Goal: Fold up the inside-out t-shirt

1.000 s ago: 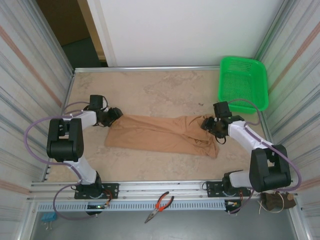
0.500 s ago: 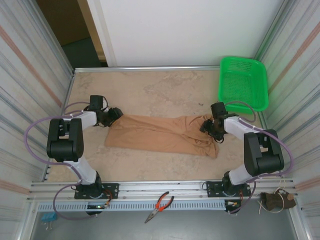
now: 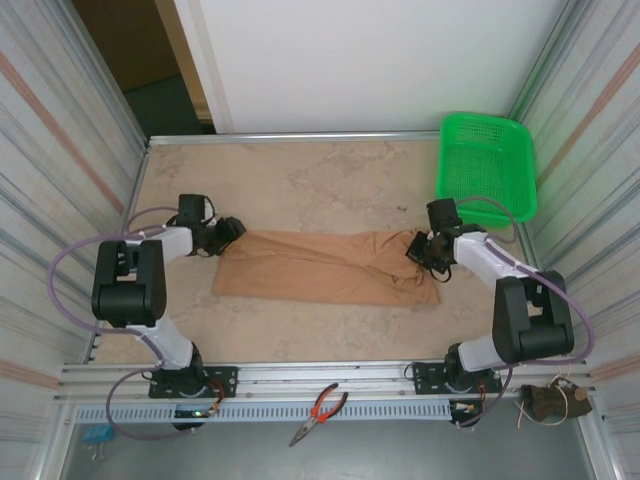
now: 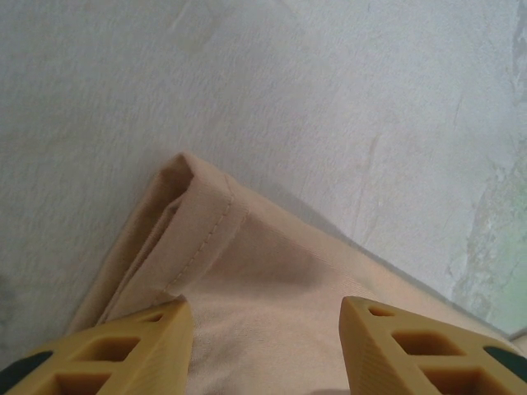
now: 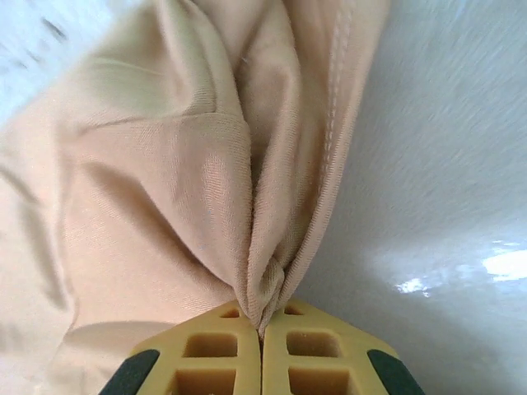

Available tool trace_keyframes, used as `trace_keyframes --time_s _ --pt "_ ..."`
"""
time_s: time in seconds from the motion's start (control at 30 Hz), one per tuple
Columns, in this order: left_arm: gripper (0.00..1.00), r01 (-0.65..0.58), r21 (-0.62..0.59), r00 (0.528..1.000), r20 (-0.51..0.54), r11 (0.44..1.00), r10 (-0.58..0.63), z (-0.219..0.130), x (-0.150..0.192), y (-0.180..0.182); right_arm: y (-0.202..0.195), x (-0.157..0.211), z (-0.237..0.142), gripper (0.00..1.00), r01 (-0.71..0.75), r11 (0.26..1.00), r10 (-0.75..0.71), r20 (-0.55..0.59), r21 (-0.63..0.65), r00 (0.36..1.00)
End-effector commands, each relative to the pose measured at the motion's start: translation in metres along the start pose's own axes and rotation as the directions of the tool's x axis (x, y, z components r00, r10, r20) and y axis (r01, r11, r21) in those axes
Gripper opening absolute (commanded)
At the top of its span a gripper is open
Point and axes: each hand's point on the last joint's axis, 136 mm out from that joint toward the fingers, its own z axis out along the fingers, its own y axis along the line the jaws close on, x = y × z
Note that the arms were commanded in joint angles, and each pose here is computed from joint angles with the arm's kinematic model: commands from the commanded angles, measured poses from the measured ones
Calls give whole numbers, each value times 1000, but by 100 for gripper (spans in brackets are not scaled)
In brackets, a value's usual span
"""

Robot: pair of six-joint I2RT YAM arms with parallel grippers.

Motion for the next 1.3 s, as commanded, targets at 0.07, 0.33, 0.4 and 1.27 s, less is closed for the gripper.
trace_keyframes --time_s 0.07,0.33,0.4,1.27 --pt "53 16 51 1000 18 999 -17 -21 10 -20 14 -17 -44 0 56 998 -55 34 -18 998" --pt "58 -45 84 997 69 995 39 -54 -15 -50 64 -6 -76 0 138 989 -134 73 -51 988" --pt "58 -50 89 996 75 995 44 -59 -19 -52 76 3 -78 0 151 987 -147 81 -45 986" --pt "58 81 114 995 56 990 -88 -67 -66 -1 346 147 -36 0 414 896 -402 103 -161 910"
